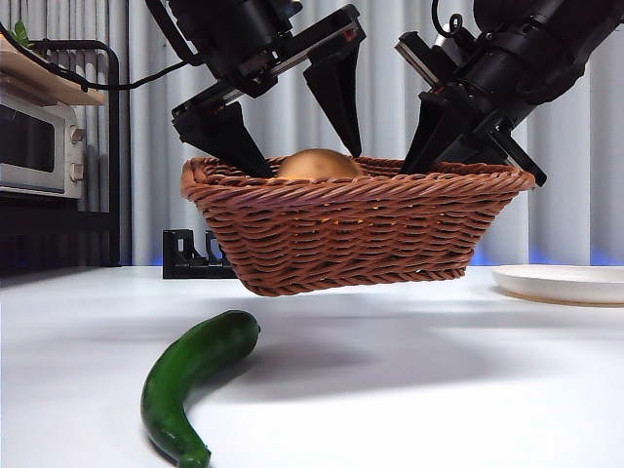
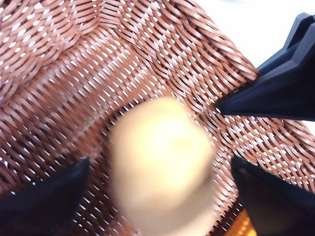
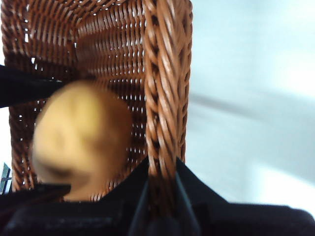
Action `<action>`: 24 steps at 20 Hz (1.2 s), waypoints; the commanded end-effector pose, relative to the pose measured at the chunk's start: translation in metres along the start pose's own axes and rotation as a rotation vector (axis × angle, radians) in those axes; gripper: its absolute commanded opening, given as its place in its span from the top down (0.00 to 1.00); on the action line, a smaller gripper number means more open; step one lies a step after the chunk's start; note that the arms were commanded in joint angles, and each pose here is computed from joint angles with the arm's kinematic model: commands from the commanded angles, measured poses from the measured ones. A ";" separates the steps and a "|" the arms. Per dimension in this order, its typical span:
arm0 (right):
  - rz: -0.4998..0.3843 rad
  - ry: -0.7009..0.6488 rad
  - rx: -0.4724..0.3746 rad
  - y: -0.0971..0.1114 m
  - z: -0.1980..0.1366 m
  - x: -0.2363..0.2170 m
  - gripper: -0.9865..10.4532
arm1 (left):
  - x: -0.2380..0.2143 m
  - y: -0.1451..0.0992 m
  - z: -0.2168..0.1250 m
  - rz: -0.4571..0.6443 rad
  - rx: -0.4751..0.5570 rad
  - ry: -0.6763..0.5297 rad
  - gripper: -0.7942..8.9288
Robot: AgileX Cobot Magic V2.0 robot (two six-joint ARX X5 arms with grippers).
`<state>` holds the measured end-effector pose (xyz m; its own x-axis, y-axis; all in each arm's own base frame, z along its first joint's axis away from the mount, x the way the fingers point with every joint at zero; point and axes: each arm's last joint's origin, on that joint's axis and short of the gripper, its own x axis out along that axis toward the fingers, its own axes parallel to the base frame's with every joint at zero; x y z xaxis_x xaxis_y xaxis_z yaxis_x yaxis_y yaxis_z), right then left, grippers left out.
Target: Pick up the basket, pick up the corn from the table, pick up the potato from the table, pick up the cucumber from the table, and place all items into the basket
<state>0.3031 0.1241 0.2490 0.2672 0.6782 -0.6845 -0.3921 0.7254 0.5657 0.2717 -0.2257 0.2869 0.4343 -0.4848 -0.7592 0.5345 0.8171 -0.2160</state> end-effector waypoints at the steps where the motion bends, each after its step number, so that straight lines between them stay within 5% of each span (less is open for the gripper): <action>1: 0.017 -0.017 -0.003 0.001 0.003 -0.001 0.92 | -0.002 -0.002 0.002 -0.006 0.008 0.009 0.40; 6: -0.008 -0.053 0.041 -0.016 0.007 -0.012 0.92 | -0.072 -0.016 0.013 0.084 0.097 -0.019 0.40; 13: -0.080 -0.143 0.148 -0.058 0.012 -0.044 0.92 | -0.166 -0.008 -0.033 0.275 0.072 0.022 0.40; 20: -0.085 -0.150 0.150 -0.061 0.012 -0.046 0.92 | -0.083 -0.012 -0.089 0.244 -0.028 0.141 0.40; 24: -0.083 -0.175 0.134 -0.061 0.015 -0.046 0.92 | -0.036 -0.008 -0.116 0.115 -0.104 0.199 0.40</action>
<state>0.3263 0.0500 0.2510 0.4409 0.6023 -0.6655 -0.2327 0.7928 0.5633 0.1670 -0.1764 0.2471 0.3336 -0.3091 -0.8906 0.4276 0.8916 -0.1493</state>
